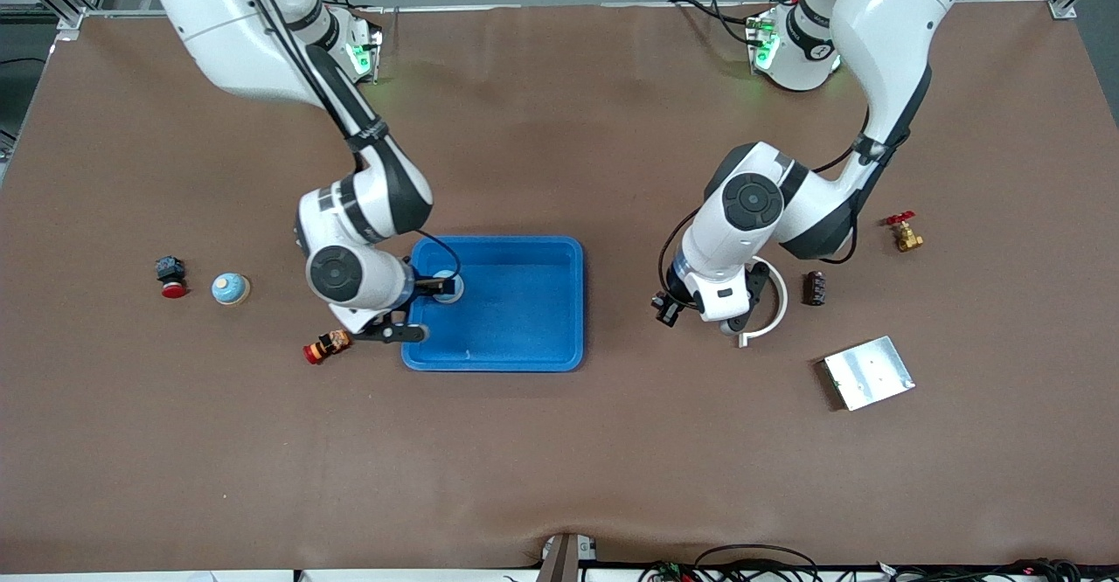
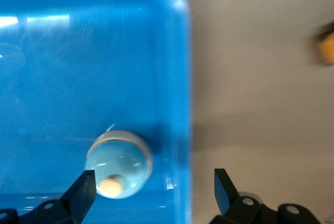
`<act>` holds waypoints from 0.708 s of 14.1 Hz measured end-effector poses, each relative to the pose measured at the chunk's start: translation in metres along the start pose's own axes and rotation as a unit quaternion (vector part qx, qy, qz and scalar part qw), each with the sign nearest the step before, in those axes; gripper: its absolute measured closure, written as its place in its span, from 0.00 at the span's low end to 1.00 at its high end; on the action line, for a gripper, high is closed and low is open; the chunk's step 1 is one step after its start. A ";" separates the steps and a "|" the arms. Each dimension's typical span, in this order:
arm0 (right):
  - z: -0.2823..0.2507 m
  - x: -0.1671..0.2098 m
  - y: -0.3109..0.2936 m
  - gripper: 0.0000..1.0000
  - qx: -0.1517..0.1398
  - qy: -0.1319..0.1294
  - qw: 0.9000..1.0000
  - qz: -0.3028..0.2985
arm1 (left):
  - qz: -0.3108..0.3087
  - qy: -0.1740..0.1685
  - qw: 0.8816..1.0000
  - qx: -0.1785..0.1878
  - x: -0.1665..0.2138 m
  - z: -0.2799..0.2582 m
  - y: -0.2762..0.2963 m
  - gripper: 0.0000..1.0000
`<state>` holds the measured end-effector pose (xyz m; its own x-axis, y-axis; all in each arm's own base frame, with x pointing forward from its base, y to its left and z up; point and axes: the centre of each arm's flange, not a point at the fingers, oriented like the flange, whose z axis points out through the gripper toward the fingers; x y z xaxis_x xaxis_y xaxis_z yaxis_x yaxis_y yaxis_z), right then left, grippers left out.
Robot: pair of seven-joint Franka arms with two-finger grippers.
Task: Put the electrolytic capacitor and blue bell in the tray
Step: 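Place the blue bell in the tray while the left gripper lifts the capacitor, then move the right gripper to the second bell while the left gripper carries the capacitor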
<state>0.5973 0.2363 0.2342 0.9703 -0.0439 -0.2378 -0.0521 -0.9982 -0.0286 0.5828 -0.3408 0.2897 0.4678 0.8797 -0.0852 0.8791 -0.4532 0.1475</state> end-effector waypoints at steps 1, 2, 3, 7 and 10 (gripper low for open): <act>-0.018 0.006 0.017 0.00 -0.001 0.007 1.000 -0.003 | -0.020 -0.003 1.000 -0.003 -0.008 0.001 0.005 0.66; -0.035 0.012 0.039 0.00 -0.007 0.016 1.000 -0.013 | -0.037 -0.007 0.999 -0.005 -0.019 0.003 0.009 0.66; -0.049 0.019 0.065 0.00 -0.017 0.025 0.999 -0.031 | -0.051 -0.009 0.999 -0.007 -0.030 0.005 0.014 0.66; -0.072 0.040 0.194 0.00 -0.041 0.036 0.997 -0.059 | -0.103 0.010 0.995 -0.001 -0.070 0.010 0.031 0.66; -0.064 0.038 0.258 0.00 -0.052 0.022 0.997 -0.048 | -0.122 0.054 0.991 0.006 -0.097 0.037 0.039 0.66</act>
<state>0.6363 -0.0258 0.2799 0.9792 0.0530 -0.1959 0.0644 -0.9965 0.0525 0.5747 -0.4490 0.2667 0.2282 0.9736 -0.0103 0.9663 -0.2252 0.1243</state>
